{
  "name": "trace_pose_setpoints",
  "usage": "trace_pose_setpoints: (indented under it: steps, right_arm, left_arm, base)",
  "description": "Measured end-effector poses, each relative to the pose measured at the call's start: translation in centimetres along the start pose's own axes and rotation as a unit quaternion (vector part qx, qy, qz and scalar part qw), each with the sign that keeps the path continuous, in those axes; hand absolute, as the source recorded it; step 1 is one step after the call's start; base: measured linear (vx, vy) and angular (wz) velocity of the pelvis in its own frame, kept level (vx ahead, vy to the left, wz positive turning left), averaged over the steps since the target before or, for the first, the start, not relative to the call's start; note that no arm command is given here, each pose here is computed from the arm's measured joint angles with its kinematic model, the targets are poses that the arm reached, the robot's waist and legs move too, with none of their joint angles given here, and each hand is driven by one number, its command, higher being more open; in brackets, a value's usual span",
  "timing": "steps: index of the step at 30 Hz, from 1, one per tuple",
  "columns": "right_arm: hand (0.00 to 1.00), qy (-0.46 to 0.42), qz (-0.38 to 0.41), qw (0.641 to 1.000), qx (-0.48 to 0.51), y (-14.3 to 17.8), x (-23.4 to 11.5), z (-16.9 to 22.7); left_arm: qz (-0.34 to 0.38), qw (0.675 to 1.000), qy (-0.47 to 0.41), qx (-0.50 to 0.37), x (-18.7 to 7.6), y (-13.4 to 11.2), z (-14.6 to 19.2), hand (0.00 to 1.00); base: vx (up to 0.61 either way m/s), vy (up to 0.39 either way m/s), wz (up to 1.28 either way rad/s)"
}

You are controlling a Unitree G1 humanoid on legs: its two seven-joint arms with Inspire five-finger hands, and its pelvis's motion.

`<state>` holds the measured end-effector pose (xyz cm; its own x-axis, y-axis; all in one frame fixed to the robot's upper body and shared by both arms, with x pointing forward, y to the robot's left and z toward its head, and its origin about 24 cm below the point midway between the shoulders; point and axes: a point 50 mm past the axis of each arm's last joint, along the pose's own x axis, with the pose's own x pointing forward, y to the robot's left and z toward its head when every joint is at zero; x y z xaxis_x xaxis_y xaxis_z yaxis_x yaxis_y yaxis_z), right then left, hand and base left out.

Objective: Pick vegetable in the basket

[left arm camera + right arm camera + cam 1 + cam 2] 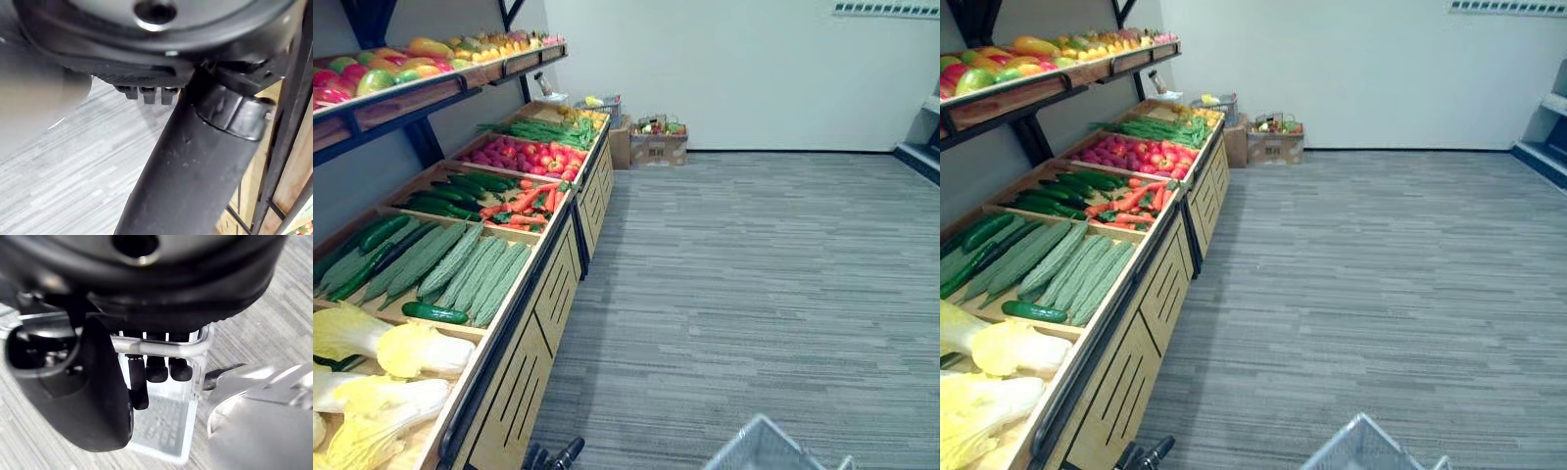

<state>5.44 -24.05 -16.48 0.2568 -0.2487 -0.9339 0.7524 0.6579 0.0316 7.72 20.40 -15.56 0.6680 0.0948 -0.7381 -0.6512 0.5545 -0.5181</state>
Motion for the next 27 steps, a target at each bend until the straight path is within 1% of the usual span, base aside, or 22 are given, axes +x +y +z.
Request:
trace_pose_setpoints:
  steps: [4, 6, 8, 13, 16, 20, 22, 24, 27]
  right_arm:
    - [0.0, 0.028, 0.018, 0.999, 0.022, 1.4, -0.2, -2.4]
    - [0.0, 0.006, 0.034, 0.999, 0.041, 2.1, -0.2, -2.0]
    - [0.0, 0.001, 0.053, 0.998, 0.041, 2.8, -0.3, -2.0]
    - [0.0, -0.008, 0.046, 0.999, 0.009, 2.4, -0.1, -1.0]
    - [0.0, 0.009, 0.035, 0.999, -0.002, 2.3, -0.1, -1.6]
    - [0.0, -0.008, 0.022, 1.0, -0.012, 1.8, 0.0, -0.5]
    - [0.0, -0.026, 0.019, 0.999, -0.013, 1.5, 0.0, 0.3]
    - [0.0, -0.037, 0.02, 0.999, -0.014, 1.4, 0.0, 0.8]
    - [0.0, -0.032, 0.03, 0.999, -0.012, 1.8, 0.0, 0.2]
  left_arm:
    - [0.008, 0.999, 0.011, 0.04, -0.1, 0.6, 0.5, 1.0]
    - [0.018, 0.998, 0.027, 0.046, -0.2, 0.6, -0.2, 1.0]
    - [0.031, 0.997, 0.03, 0.059, -0.4, 1.2, 0.1, 1.0]
    - [0.038, 0.997, 0.049, 0.049, -0.4, 1.0, -1.1, 1.0]
    - [0.036, 0.997, 0.048, 0.046, -0.5, 1.1, -1.1, 1.0]
    - [0.041, 0.997, 0.048, 0.035, -0.6, 1.3, -1.3, 1.0]
    - [0.038, 0.998, 0.045, 0.028, -0.9, 1.5, -1.4, 1.0]
    - [0.047, 0.997, 0.046, 0.035, -1.4, 2.4, -1.3, 1.0]
    - [0.06, 0.997, 0.045, 0.023, -1.9, 3.1, -1.5, 1.0]
  base:
    - [0.32, -0.016, 0.48]
    - [0.22, 0.016, 0.42]
    - [0.06, 0.008, 0.27]
    - [0.09, -0.018, 0.07]
    - [0.04, 0.047, 0.04]
    - [0.01, 0.124, 0.38]
    - [0.03, 0.174, 0.58]
    - [0.02, 0.144, 0.73]
    - [0.04, 0.05, 1.0]
